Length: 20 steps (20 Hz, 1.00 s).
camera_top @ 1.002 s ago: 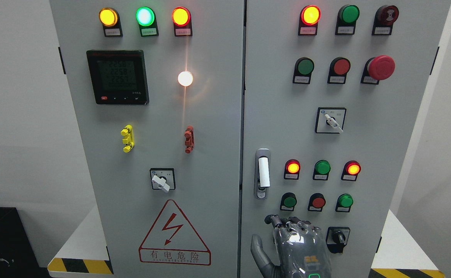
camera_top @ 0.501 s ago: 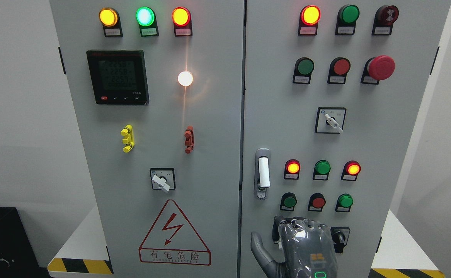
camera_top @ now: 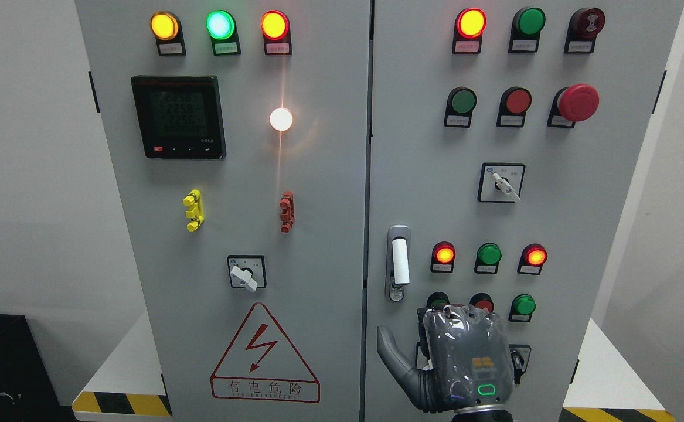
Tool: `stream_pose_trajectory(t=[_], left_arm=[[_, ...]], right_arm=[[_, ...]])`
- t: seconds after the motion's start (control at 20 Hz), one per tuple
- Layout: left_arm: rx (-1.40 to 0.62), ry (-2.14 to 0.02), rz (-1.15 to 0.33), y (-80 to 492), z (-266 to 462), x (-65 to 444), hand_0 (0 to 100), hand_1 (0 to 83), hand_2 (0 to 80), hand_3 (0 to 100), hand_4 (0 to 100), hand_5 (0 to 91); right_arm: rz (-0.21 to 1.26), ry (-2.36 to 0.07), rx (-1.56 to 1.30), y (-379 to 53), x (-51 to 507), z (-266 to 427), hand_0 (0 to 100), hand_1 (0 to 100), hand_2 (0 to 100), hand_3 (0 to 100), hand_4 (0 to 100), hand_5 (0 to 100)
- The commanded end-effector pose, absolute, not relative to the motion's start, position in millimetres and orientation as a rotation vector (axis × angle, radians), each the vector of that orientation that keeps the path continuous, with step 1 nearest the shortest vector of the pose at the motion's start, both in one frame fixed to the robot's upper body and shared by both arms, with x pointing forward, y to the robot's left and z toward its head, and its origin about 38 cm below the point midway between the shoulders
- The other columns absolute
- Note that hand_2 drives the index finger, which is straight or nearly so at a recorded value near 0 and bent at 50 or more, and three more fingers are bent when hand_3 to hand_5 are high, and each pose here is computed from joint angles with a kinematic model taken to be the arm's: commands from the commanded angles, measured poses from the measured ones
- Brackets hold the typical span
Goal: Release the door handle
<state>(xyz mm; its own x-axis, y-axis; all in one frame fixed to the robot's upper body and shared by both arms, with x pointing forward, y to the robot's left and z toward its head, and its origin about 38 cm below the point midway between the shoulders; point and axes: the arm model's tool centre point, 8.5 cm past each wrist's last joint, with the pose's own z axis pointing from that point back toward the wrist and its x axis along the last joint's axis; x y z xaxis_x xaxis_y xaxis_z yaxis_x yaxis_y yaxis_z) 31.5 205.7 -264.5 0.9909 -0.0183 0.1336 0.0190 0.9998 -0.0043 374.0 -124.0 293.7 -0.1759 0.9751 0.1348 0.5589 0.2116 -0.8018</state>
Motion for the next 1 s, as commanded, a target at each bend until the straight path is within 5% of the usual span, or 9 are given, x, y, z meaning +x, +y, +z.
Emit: stream_pose_trajectory(t=[0.0, 0.95], left_arm=[[-0.005, -0.117, -0.016, 206, -265, 20, 12, 55.6, 0.0, 0, 0, 0.0], [-0.005, -0.118, -0.016, 206, -265, 21, 12, 55.6, 0.0, 0, 0, 0.0]], right_arm=[[0.807, -1.805, -1.435, -125, 386, 294, 29, 5, 98, 100, 100, 100], [0.831, -1.799, -1.453, -115, 410, 313, 26, 5, 98, 100, 100, 100]])
